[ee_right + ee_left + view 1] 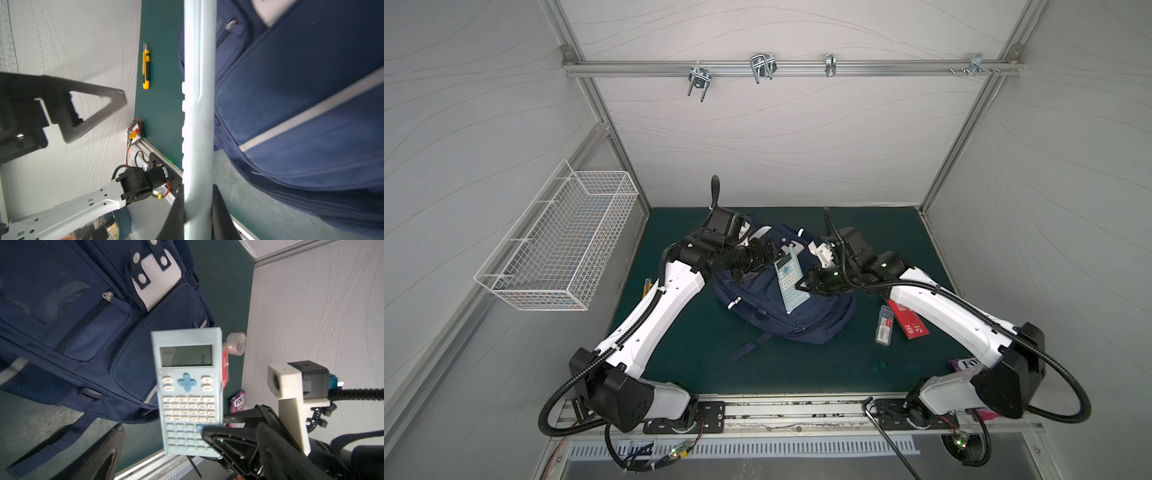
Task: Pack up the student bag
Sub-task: 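Grasp the calculator with the right gripper while the left gripper releases it, then grasp the backpack's top opening with the left gripper while the right holds the calculator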
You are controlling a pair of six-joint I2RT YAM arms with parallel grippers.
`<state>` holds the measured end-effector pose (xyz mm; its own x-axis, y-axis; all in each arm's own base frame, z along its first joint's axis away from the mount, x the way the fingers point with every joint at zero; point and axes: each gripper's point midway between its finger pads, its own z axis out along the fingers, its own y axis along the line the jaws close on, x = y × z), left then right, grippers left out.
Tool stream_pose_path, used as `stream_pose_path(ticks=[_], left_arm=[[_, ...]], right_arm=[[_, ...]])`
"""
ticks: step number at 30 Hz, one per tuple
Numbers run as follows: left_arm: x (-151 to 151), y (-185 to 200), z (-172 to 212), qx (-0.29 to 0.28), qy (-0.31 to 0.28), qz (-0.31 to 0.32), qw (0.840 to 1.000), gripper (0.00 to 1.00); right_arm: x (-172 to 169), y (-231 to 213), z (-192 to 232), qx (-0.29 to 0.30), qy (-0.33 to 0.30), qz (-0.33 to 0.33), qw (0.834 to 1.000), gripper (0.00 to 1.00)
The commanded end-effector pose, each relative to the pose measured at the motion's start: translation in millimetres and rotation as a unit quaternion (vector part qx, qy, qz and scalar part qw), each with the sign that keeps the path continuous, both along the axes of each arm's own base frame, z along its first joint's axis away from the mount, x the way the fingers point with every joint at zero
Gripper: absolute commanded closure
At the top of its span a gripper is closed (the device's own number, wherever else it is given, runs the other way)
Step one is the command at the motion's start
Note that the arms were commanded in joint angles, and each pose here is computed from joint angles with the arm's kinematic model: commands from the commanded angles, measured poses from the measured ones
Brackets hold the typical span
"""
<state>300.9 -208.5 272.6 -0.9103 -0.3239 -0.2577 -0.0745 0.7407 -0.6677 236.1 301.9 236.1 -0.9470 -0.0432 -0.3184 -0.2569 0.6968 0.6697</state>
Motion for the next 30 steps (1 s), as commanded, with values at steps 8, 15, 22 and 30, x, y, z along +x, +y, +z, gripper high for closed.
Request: stream_pose_path(ticks=[8, 15, 22, 30], left_arm=[[-8.7, -6.3, -35.0, 0.139, -0.041, -0.07, 0.987, 0.09], [-17.1, -72.1, -74.5, 0.263, -0.064, -0.196, 0.942, 0.13], [4.6, -129.5, -103.8, 0.403, -0.121, -0.25, 0.872, 0.17], [21.3, -164.1, -153.4, 0.426, -0.099, -0.29, 0.851, 0.22]], right_arm=[[10.2, -118.0, 24.5, 0.005, -0.022, -0.135, 0.991, 1.0], [-4.7, -181.0, 26.4, 0.003, -0.011, -0.21, 0.978, 1.0], [-20.8, -199.9, 19.7, 0.014, 0.01, -0.241, 0.97, 1.0], [-34.8, -205.2, 17.4, 0.011, 0.014, -0.248, 0.969, 1.0]])
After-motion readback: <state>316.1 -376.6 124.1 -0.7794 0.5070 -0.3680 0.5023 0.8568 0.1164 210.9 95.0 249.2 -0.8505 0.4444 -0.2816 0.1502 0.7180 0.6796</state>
